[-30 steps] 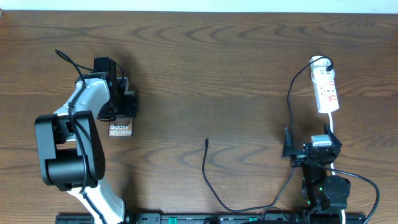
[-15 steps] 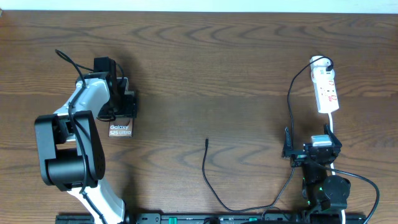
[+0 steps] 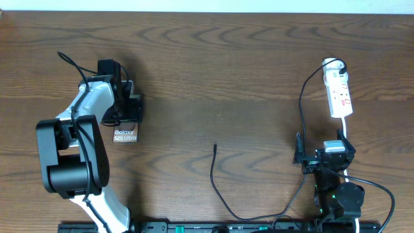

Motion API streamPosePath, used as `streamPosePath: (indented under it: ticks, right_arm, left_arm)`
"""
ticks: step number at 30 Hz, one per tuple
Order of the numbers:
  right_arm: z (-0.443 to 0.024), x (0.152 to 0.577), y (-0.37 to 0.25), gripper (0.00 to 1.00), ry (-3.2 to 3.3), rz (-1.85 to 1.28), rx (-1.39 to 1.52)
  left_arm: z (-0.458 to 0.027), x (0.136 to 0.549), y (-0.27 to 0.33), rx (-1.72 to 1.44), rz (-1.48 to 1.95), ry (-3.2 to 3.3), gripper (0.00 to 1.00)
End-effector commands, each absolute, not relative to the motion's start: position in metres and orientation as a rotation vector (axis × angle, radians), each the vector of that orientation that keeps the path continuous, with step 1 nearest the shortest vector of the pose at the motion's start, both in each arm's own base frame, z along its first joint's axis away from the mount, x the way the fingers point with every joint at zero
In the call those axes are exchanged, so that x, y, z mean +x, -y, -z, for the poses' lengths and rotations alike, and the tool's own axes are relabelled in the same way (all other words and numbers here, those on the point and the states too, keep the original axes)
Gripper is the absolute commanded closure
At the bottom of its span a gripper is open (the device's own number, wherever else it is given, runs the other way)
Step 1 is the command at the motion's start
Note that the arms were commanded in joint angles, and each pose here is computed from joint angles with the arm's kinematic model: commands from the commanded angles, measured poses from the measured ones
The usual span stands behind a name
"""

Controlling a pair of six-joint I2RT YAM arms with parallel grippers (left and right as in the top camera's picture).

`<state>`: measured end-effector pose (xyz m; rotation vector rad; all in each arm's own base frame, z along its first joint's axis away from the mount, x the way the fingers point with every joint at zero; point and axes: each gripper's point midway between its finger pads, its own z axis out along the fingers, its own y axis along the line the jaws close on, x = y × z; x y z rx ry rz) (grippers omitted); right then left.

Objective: Plug charger to phone and switch on socket
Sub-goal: 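Close the left gripper on the phone box sides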

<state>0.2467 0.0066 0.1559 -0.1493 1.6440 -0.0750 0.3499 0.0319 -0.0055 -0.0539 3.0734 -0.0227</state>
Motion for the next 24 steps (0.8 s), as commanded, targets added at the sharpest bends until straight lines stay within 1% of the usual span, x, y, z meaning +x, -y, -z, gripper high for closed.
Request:
streamPosePath:
  ticks: [1,11,24]
  right_arm:
    - [-0.155,0.246,-0.007,0.01,-1.645,0.083,-0.159]
    - [-0.155,0.246,-0.007,0.01,-1.645,0.083,-0.159]
    - [-0.155,0.246,-0.007,0.01,-1.645,0.083,-0.159]
  left_arm:
    - [0.04,0.314,-0.01,-0.059,0.198,-3.212,0.92]
    - [0.037,0.317,-0.009,-0.059,0.204,-3.201,0.93]
    - [0.021,0.326,-0.007,-0.054,0.223,-3.153,0.93]
